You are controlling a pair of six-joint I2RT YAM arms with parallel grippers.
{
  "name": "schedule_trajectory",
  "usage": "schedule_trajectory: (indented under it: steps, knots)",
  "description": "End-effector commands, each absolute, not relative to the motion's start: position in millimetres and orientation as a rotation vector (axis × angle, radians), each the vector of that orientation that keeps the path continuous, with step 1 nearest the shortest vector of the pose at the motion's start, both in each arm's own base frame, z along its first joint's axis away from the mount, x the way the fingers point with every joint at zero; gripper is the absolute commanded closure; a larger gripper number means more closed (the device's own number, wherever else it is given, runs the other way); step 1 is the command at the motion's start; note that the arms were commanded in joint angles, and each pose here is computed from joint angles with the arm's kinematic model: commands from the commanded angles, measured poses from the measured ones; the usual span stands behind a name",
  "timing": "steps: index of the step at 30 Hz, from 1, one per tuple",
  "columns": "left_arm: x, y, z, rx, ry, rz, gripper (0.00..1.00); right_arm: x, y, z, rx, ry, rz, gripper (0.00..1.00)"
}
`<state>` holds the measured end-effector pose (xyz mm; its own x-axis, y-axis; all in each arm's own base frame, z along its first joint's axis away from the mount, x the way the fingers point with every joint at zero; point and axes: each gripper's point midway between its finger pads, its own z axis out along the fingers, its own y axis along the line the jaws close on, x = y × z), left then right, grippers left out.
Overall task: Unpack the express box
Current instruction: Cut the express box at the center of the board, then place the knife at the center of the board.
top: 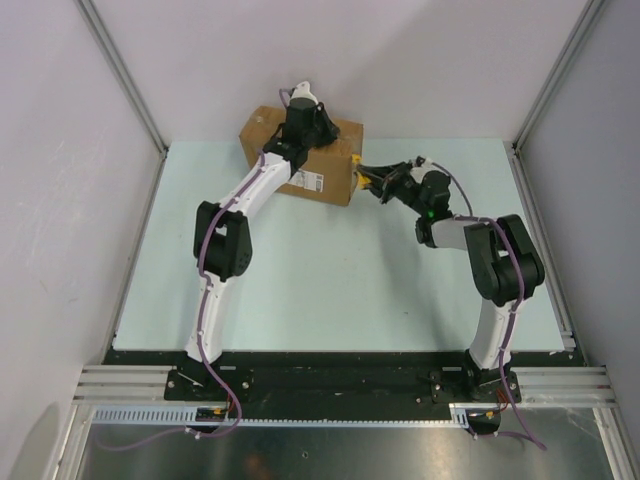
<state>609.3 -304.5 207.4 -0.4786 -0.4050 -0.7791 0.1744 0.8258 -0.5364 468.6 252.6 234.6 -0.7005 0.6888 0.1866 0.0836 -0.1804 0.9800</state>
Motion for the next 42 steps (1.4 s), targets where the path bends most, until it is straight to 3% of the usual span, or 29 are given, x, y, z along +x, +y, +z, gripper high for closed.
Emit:
schedule_trajectory:
  steps: [1, 10, 14, 19, 27, 34, 38, 39, 42]
  knots:
    - [537.0, -262.5, -5.0, -0.231, 2.549, -0.328, 1.00, 359.0, 304.8, 323.3, 0.282, 1.660, 2.300, 1.00]
    - [534.2, -263.9, -5.1, -0.207, 2.559, -0.341, 1.00, 350.5, 296.8, 294.7, 0.330, 1.720, 2.284, 1.00]
    - [533.6, -266.7, 6.6, -0.161, 2.546, -0.366, 0.97, 355.1, 280.4, 264.9, 0.354, 1.838, 2.079, 1.00]
    - [545.9, -283.0, 64.0, -0.042, 2.438, -0.467, 0.84, 372.2, 246.1, 217.0, 0.345, 2.015, 1.629, 1.00]
    - [568.5, -304.7, 194.0, 0.079, 2.163, -0.617, 0.52, 366.4, 191.2, 64.4, 0.353, 2.483, 0.928, 1.00]
    - [556.8, -274.5, 271.2, 0.052, 2.028, -0.523, 0.44, 353.9, 179.5, 32.1, 0.202, 2.551, 0.536, 1.00]
    - [540.5, -244.6, 277.8, -0.017, 2.037, -0.455, 0.39, 351.0, 174.8, 26.9, 0.222, 2.566, 0.450, 0.80]
    - [537.3, -240.9, 280.9, -0.021, 2.035, -0.452, 0.38, 350.0, 173.2, 27.4, 0.229, 2.569, 0.436, 0.65]
    - [529.5, -225.2, 291.7, -0.046, 2.019, -0.437, 0.34, 349.7, 165.7, 33.3, 0.250, 2.555, 0.391, 0.46]
